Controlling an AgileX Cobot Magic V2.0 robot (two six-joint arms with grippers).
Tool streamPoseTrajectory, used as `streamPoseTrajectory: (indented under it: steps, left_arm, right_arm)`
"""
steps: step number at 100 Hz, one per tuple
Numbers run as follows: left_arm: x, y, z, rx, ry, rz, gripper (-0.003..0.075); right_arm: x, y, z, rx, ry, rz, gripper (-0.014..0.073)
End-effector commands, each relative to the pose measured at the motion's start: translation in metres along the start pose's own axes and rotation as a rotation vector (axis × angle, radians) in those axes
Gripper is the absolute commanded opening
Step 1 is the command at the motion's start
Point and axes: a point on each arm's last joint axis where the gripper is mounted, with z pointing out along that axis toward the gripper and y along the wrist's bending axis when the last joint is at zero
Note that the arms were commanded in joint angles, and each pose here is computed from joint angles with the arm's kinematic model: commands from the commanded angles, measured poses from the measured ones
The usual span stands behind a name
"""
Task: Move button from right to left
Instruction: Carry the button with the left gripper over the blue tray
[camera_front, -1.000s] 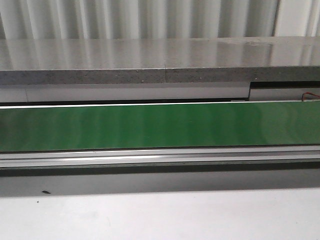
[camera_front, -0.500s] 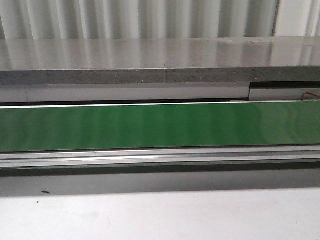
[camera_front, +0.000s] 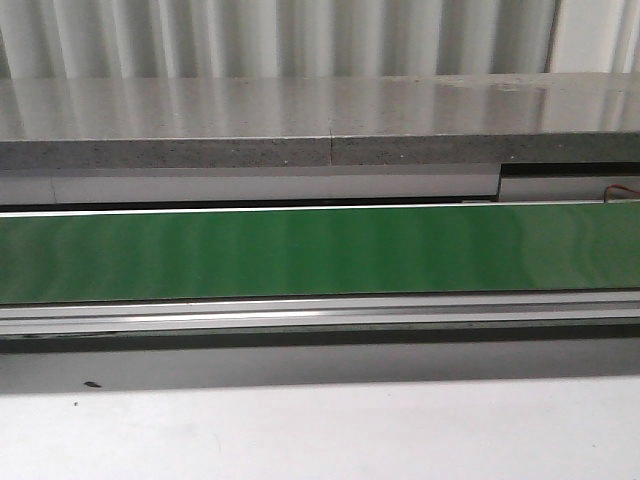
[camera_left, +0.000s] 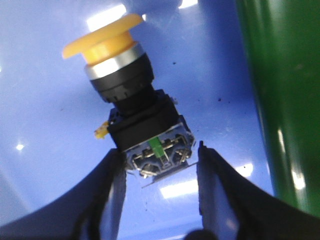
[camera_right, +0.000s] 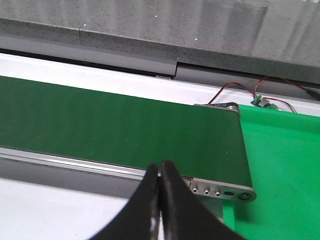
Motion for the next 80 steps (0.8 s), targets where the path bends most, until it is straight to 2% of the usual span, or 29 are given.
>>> streamPoseTrajectory:
  steps: [1, 10, 27, 34, 47, 68, 73, 80]
  left_arm:
    - [0.001, 0.002, -0.019, -0.037, -0.048, 0.008, 0.0137]
    - [0.002, 0.001, -0.018, -0.029, -0.038, 0.009, 0.0162]
    - [0.002, 0.001, -0.018, -0.026, -0.034, 0.009, 0.0373]
    - [0.002, 0.002, -0.018, -0.032, -0.029, 0.011, 0.0410]
    - [0.005, 0.004, -0.018, -0.062, 0.000, 0.026, 0.0410]
    - [0.007, 0.003, -0.021, -0.040, 0.028, 0.001, 0.0403]
    - [0.007, 0.004, -0.024, -0.050, 0.015, -0.046, 0.0382]
    - [0.005, 0.006, -0.032, -0.079, -0.026, -0.122, 0.0311]
  right_arm:
    - [-0.014, -0.002, -0.002, 0.016, -0.096, -0.014, -0.0066]
    - [-0.014, -0.002, -0.002, 0.016, -0.096, -0.014, -0.0066]
    - [-0.014, -0.002, -0.002, 0.016, -0.096, -0.014, -0.0066]
    - [-0.014, -0.002, -0.002, 0.016, -0.096, -0.014, -0.0066]
    - [-0.014, -0.002, -0.002, 0.016, -0.096, -0.014, -0.0066]
    - [-0.014, -0.002, -0.002, 0.016, -0.096, -0.014, -0.0066]
    - [-0.014, -0.002, -0.002, 0.016, -0.096, -0.014, -0.0066]
    - [-0.014, -0.002, -0.002, 0.016, -0.096, -0.014, -0.0066]
